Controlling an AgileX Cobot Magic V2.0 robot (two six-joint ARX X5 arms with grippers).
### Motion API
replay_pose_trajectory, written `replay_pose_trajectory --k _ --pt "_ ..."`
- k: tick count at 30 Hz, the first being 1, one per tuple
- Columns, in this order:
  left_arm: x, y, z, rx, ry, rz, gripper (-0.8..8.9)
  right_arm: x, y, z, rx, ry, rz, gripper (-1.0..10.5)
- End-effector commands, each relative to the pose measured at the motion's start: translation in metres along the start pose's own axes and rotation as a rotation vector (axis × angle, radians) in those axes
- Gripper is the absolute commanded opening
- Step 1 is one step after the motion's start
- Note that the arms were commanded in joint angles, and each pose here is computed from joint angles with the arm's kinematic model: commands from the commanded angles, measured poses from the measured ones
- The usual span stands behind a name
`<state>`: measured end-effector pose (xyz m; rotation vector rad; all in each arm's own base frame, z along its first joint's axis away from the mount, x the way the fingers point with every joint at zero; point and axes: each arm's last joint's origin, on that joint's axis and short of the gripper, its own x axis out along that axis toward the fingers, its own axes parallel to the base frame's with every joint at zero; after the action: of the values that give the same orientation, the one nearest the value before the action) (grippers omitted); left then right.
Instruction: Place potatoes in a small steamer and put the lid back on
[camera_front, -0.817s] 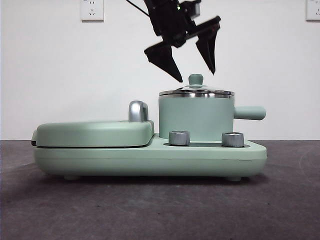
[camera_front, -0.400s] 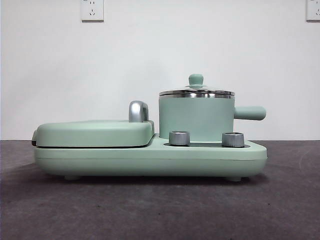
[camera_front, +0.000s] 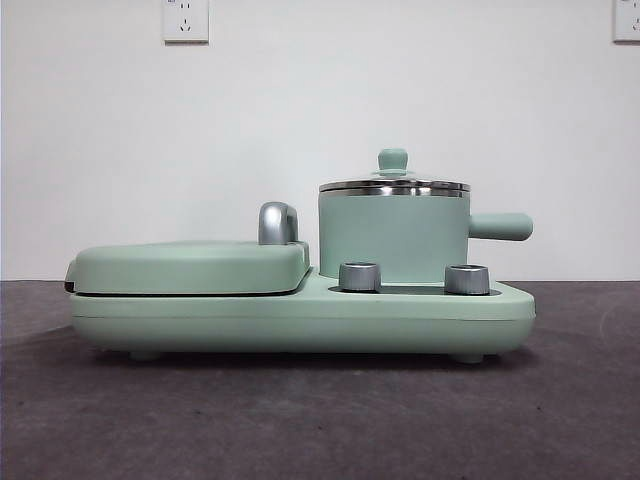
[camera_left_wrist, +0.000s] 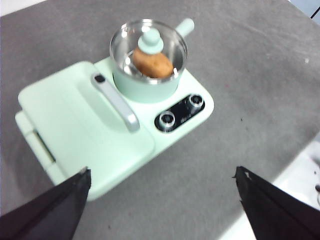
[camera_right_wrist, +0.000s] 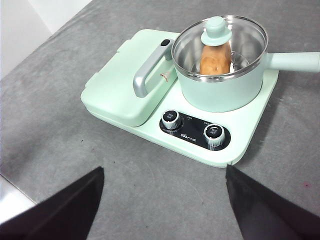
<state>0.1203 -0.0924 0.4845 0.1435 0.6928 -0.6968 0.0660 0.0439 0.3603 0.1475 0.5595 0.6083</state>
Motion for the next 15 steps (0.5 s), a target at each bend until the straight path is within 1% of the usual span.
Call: replay_pose_trajectory --k 1,5,6,9,10,13,15 --pt "0.001 0.001 -0.027 -0.032 -0.013 -0.001 4.66 0.000 0.002 0.004 0.002 -0.030 0.023 3.8" --pt "0.002 0.003 -0.070 -0.086 -0.102 -0.010 4.64 0.000 0.004 0.008 -0.007 -0.064 0.067 3.8" --pt "0.003 0.003 -0.081 -0.087 -0.134 -0.014 4.63 0.000 0.005 0.009 -0.010 -0.073 0.082 3.8" --pt "0.009 0.006 -0.112 -0.082 -0.228 -0.023 4.62 -0.001 0.005 0.012 -0.016 -0.101 0.089 3.8" --pt "0.012 0.006 -0.123 -0.095 -0.254 -0.028 4.62 -0.001 0.006 0.013 -0.017 -0.106 0.091 3.8" --pt "0.023 0.009 -0.146 -0.132 -0.293 -0.038 4.62 -0.001 0.006 0.013 -0.017 -0.110 0.091 3.8" --pt "0.028 0.010 -0.156 -0.146 -0.295 -0.037 4.62 -0.001 0.006 0.013 -0.017 -0.109 0.091 3.8"
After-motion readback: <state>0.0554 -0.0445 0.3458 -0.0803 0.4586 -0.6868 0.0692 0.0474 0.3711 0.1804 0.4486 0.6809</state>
